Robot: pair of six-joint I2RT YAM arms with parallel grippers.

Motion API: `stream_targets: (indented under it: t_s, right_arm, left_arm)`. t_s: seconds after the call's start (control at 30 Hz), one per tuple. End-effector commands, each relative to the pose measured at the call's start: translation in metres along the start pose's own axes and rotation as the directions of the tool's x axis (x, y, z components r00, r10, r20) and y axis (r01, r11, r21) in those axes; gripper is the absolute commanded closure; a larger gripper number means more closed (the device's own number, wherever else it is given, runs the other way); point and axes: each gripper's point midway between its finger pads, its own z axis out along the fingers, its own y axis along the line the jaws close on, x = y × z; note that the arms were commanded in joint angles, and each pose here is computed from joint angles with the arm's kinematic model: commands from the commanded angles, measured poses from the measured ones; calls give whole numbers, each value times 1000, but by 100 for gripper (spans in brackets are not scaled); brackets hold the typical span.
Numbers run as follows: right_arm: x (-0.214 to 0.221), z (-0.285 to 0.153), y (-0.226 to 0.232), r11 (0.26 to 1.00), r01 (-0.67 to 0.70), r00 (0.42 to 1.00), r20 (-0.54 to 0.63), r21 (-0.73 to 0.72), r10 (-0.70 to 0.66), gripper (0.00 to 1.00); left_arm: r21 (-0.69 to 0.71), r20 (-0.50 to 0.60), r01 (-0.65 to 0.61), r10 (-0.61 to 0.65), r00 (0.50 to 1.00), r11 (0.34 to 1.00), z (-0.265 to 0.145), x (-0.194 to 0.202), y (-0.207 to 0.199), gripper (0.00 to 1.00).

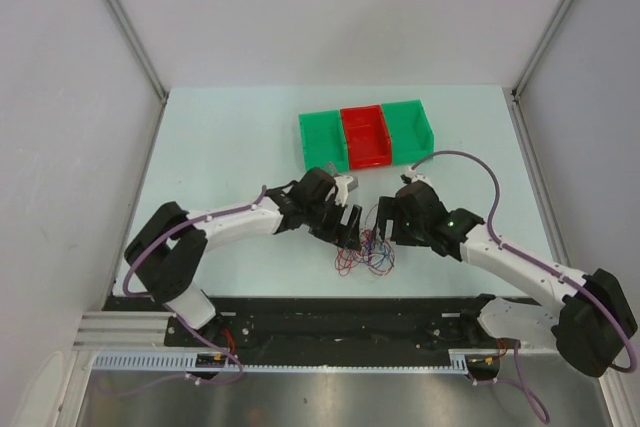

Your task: Untangle the cables

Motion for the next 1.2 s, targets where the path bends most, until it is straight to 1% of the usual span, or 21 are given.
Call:
stream_targets:
  t_s: [0.0, 0.03, 0.13, 0.17, 0.23, 0.27, 0.33, 0.37, 0.4, 0.5, 0.57, 0.63, 0.7, 0.73, 0.77, 0.83, 0.9, 0.93, 0.97, 1.1, 1.17]
  right_arm:
    - [-2, 15, -6, 992, -115, 993, 45, 49, 112, 16]
    - [-8, 18, -2, 990, -138, 988, 73, 31, 135, 19]
    - [-19, 27, 6, 984, -179, 977, 119, -8, 179, 34]
    - [-21, 31, 6, 981, -193, 974, 122, -5, 192, 48]
    - [-27, 33, 1, 972, -234, 964, 128, -4, 232, 63]
    - [-28, 33, -3, 968, -250, 961, 122, 2, 248, 75]
    - [-30, 26, -25, 957, -286, 952, 125, 55, 278, 85]
    - [-31, 23, -34, 954, -289, 951, 133, 80, 278, 95]
    - [-36, 18, -46, 953, -280, 952, 158, 112, 261, 100]
    - [-58, -7, -81, 931, -327, 925, 254, 160, 282, 100]
    - [-79, -32, -110, 906, -388, 882, 353, 168, 312, 100]
    - [-95, -58, -124, 900, -412, 840, 441, 139, 316, 100]
    - [-106, -80, -152, 863, -482, 778, 528, 152, 341, 100]
    - [-110, -89, -159, 852, -503, 751, 562, 146, 347, 100]
    - [-117, -106, -176, 827, -544, 700, 621, 144, 352, 100]
    - [-124, -118, -181, 825, -554, 665, 654, 109, 360, 100]
    - [-128, -133, -198, 798, -594, 616, 695, 101, 370, 100]
    - [-130, -137, -205, 783, -613, 597, 709, 101, 376, 100]
    - [-131, -139, -207, 782, -617, 592, 706, 86, 389, 100]
    - [-137, -153, -230, 740, -656, 567, 745, 150, 352, 100]
    - [-138, -161, -240, 711, -681, 548, 768, 178, 332, 100]
  left_arm:
    - [114, 11, -45, 44, 999, 992, 7, -14, -29, 18]
    - [108, 0, -42, 42, 999, 993, 11, -13, -26, 20]
    - [94, -1, -34, 34, 999, 995, 17, -16, -23, 37]
    - [99, 2, -33, 33, 999, 994, 17, -18, -25, 50]
    - [86, 10, -25, 24, 1000, 996, 18, -21, -23, 65]
    - [77, 24, -21, 20, 1000, 997, 15, -24, -23, 79]
    - [46, 39, -3, 1, 999, 999, 12, -24, -18, 92]
    - [0, 83, 0, 0, 997, 1000, 7, -31, -12, 99]
    - [-29, 102, 13, -10, 995, 999, 4, -34, -6, 99]
    - [-110, 204, 128, -103, 974, 986, -19, -46, 23, 100]
    - [-157, 273, 269, -220, 937, 950, -38, -49, 62, 100]
    - [-198, 412, 397, -291, 864, 896, -75, -64, 102, 99]
    - [-234, 488, 484, -329, 809, 843, -97, -57, 133, 100]
    - [-222, 563, 551, -355, 746, 805, -124, -61, 149, 100]
    - [-229, 588, 581, -365, 722, 781, -133, -56, 158, 100]
    - [-265, 680, 663, -351, 643, 700, -168, -50, 179, 100]
    - [-303, 731, 706, -320, 603, 640, -192, -47, 188, 100]
    - [-334, 758, 744, -305, 577, 579, -206, -39, 197, 100]
    - [-323, 785, 755, -284, 551, 570, -222, -43, 195, 100]
    - [-311, 857, 843, -253, 448, 438, -264, -30, 216, 100]
    - [-305, 871, 870, -256, 420, 388, -275, -21, 224, 100]
